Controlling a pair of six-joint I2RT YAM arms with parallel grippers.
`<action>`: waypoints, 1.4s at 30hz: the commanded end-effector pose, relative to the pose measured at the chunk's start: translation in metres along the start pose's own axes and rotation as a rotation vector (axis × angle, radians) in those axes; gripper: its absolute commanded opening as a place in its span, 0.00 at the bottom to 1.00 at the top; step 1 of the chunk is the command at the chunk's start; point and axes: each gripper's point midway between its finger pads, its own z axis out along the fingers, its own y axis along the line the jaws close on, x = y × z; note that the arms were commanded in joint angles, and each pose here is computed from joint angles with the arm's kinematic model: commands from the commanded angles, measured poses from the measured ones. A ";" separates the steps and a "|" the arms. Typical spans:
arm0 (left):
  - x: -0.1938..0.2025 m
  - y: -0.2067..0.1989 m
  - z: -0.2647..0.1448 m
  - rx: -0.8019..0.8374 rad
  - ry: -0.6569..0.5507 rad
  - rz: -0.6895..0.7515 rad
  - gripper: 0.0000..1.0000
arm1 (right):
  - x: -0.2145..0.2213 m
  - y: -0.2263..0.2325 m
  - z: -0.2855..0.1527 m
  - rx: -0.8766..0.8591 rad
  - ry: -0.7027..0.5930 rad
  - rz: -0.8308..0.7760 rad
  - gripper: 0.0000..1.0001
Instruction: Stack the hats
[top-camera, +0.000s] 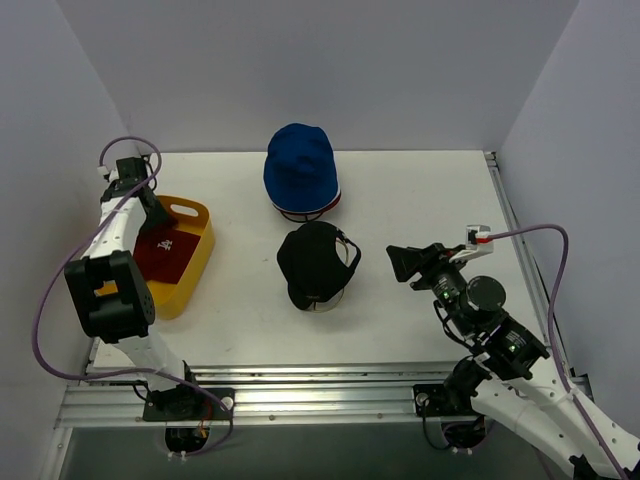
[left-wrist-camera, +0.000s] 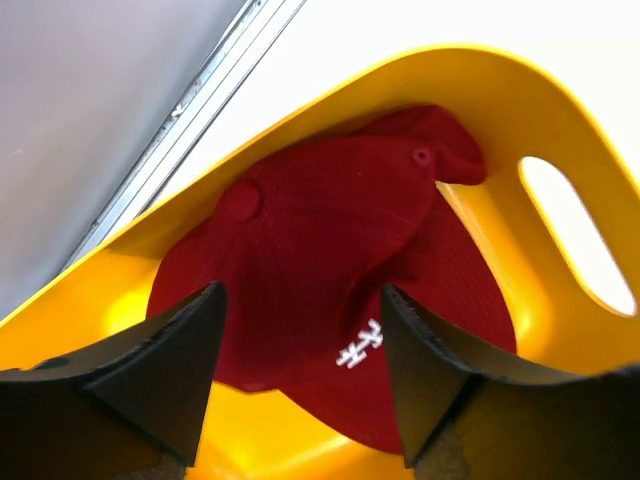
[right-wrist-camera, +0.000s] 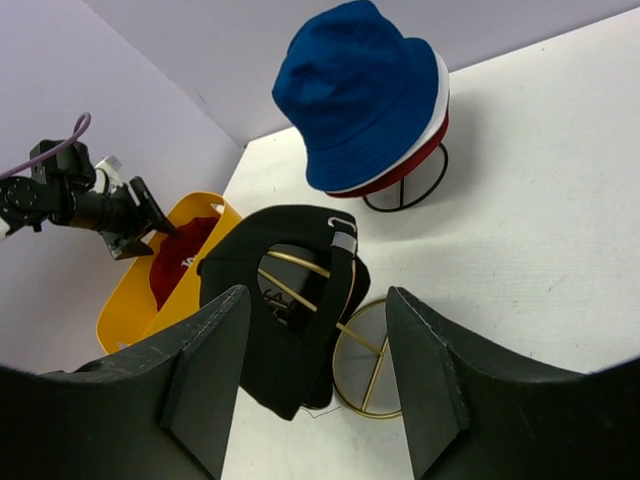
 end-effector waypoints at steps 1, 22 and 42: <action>-0.015 0.001 0.015 -0.037 -0.021 0.012 0.68 | 0.001 0.006 0.005 -0.033 0.003 -0.019 0.52; -0.087 0.032 -0.058 -0.053 -0.194 -0.068 0.02 | 0.001 0.010 0.002 -0.054 0.013 -0.029 0.52; -0.064 -0.081 -0.408 1.236 -0.584 0.211 0.02 | -0.036 0.074 -0.016 -0.296 0.023 -0.127 0.66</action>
